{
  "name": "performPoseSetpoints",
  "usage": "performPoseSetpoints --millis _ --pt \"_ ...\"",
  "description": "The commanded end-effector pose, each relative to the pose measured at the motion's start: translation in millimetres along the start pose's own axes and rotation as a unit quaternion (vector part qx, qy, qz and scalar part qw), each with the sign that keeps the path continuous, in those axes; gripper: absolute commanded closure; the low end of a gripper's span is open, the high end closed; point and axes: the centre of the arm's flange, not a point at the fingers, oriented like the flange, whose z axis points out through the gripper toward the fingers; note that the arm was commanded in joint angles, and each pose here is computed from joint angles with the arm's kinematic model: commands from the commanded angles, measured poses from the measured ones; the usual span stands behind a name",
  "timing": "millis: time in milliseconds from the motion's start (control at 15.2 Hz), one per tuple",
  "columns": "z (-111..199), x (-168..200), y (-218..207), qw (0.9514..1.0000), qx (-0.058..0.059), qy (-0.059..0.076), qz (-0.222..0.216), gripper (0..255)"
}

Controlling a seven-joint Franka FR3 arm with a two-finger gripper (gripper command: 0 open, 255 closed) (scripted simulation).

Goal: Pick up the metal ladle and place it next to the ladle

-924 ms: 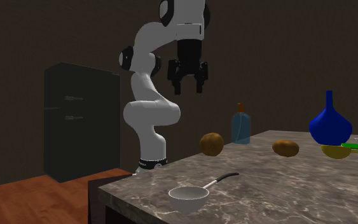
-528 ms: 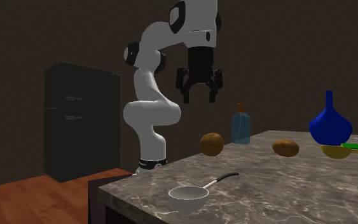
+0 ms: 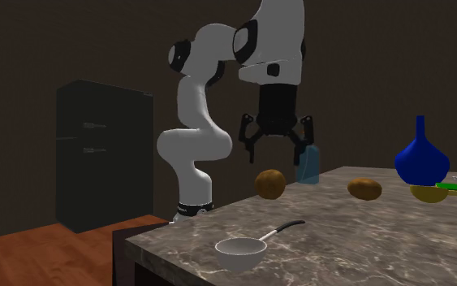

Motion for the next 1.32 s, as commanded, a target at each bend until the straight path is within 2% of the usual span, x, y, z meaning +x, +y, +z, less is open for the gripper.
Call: performPoseSetpoints --millis 0,66,198,330,462,528,990,1254 --pt "14 19 -6 0.9977 -0.004 0.008 0.067 0" --pt "21 29 -8 0.9950 -0.007 0.012 0.099 0" --pt "35 49 -9 0.9867 -0.012 0.019 0.161 0" --pt "49 70 -8 0.9744 -0.017 0.027 0.222 0" --pt "63 90 -4 0.9582 -0.022 0.034 0.283 0" --pt "65 94 -3 0.9547 -0.023 0.035 0.294 0" --pt "105 96 -1 0.9547 -0.023 0.035 0.294 0" --pt "105 96 -1 0.9547 -0.023 0.035 0.294 0"
